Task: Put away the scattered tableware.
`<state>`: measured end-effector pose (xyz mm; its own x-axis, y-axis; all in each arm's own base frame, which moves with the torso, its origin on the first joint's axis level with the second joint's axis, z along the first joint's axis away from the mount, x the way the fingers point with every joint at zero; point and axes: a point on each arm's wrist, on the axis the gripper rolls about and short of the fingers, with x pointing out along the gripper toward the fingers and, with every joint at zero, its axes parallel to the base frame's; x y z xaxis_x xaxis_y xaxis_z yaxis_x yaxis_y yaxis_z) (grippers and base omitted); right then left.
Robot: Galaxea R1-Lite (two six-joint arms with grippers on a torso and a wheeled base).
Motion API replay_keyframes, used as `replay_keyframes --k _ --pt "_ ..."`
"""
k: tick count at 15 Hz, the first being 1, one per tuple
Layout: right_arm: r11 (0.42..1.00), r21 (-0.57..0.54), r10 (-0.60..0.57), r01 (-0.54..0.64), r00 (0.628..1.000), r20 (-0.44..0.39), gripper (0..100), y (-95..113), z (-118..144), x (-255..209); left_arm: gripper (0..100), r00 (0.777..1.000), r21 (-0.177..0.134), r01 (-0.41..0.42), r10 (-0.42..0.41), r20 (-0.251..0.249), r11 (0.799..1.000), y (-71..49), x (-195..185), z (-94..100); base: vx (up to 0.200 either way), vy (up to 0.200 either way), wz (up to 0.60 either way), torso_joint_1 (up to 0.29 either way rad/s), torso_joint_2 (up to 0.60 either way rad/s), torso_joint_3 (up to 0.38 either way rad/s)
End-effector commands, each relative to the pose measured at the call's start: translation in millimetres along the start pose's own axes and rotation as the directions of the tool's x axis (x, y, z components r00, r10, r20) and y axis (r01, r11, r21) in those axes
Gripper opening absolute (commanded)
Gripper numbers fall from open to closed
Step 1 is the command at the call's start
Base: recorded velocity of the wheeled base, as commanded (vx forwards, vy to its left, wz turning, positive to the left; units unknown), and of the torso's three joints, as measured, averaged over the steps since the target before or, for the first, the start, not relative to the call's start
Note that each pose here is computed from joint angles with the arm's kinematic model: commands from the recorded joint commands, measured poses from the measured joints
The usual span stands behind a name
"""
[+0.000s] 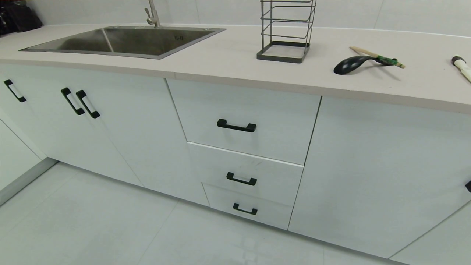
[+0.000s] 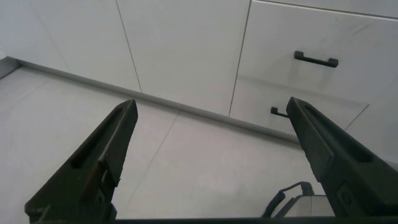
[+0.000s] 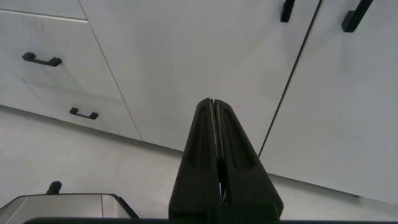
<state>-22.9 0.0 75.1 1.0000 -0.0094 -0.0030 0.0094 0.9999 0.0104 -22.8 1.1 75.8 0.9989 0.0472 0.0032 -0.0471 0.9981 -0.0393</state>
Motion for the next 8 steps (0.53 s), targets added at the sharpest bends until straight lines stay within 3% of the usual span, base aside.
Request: replay_keyframes --k 1,8 --pt "1.0 0.0 0.0 0.0 1.0 -0.002 0 0.0 -0.1 0.1 100 1.0 -0.001 0.0 0.0 0.001 1.0 0.0 0.0 0.1 0.0 0.0 0.0 0.0 0.0 0.0" --pt "1.0 -0.001 0.0 0.0 1.0 -0.002 0 0.0 -0.1 0.1 100 1.0 -0.004 0.0 0.0 0.0 1.0 0.0 0.0 0.0 0.0 0.0 0.0 0.0 0.0 0.0"
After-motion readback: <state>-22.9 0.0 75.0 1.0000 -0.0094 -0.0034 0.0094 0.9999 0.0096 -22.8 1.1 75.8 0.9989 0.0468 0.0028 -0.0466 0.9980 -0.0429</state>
